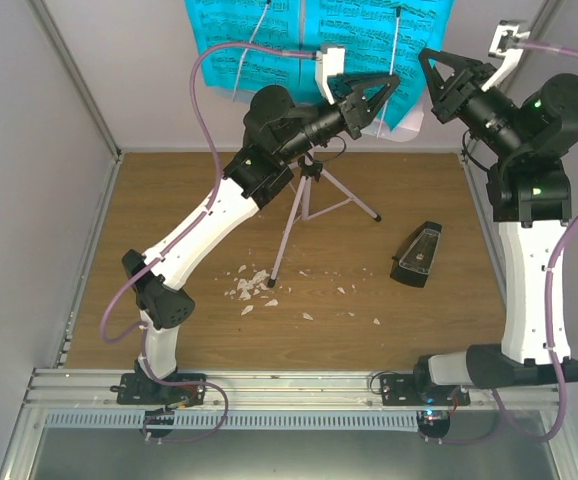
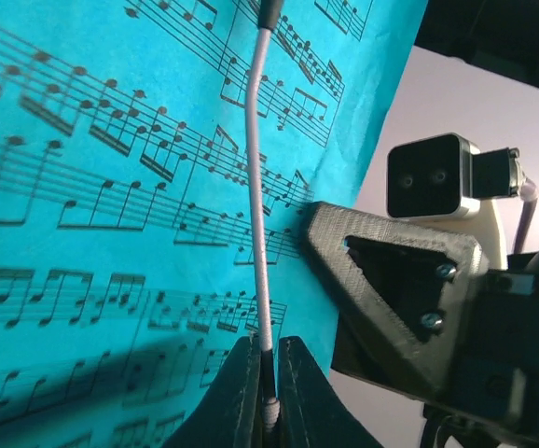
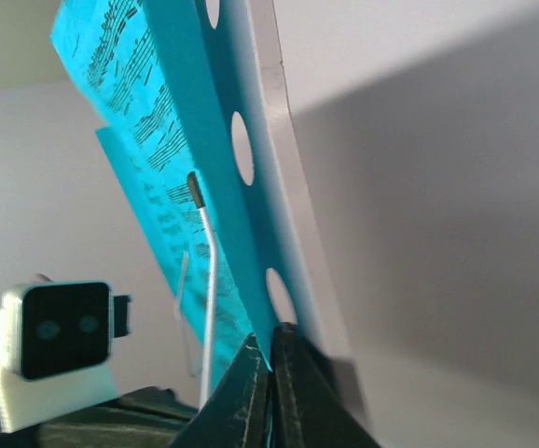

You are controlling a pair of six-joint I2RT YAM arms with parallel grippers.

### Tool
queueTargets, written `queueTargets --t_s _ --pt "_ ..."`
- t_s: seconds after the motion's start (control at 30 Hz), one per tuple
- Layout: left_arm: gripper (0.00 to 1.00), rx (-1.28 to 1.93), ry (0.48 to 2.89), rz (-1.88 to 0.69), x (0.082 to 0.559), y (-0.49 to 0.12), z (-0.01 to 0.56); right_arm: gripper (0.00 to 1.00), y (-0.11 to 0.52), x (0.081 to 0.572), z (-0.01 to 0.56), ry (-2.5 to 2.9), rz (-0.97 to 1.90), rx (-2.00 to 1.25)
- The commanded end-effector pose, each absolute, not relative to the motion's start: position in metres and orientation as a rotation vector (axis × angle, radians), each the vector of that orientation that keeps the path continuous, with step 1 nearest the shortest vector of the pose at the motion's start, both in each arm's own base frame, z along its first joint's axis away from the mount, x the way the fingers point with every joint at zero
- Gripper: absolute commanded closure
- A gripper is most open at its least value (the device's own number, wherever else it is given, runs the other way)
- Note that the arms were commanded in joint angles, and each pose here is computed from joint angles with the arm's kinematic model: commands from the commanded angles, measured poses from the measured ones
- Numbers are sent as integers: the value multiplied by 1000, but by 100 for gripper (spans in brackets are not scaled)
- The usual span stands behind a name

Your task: Pack up the instrument practice props

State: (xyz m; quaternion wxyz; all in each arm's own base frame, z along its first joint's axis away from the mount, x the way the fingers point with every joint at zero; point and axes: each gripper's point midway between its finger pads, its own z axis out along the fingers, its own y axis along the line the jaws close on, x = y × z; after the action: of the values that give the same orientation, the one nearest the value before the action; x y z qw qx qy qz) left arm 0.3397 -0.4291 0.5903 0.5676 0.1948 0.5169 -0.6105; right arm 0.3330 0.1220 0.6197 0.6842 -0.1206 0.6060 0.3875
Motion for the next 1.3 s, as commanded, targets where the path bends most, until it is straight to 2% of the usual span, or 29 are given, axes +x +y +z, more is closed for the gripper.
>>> queueTargets --t_s 0.0,0.23,0.43,0.73,0.8,0.87,0.9,1.07,1.2,1.27 --pt "99 474 1126 -1400 331 -423 609 99 118 342 622 1357 811 -228" --pt "100 546 1044 -1376 321 -424 609 99 99 329 645 1243 738 -147" --pt "100 539 1048 -1370 322 -423 608 99 69 290 677 1084 625 -39" --pt "100 480 1115 -1339 335 -418 602 100 -29 219 688 909 172 330" --pt "88 478 1122 -1339 337 -417 601 99 -44 212 680 914 92 398" --pt "69 468 1130 -1344 339 -415 600 100 -52 212 668 935 52 437" --pt "62 466 1126 -1348 339 -414 600 99 -53 214 660 949 46 441" --pt "32 482 1119 -1346 331 -408 599 100 -50 235 622 1073 32 439" --pt "14 538 1076 -1354 307 -393 597 99 -48 248 592 1159 18 442" --pt "8 563 1039 -1369 289 -381 596 99 -49 254 576 1199 9 446"
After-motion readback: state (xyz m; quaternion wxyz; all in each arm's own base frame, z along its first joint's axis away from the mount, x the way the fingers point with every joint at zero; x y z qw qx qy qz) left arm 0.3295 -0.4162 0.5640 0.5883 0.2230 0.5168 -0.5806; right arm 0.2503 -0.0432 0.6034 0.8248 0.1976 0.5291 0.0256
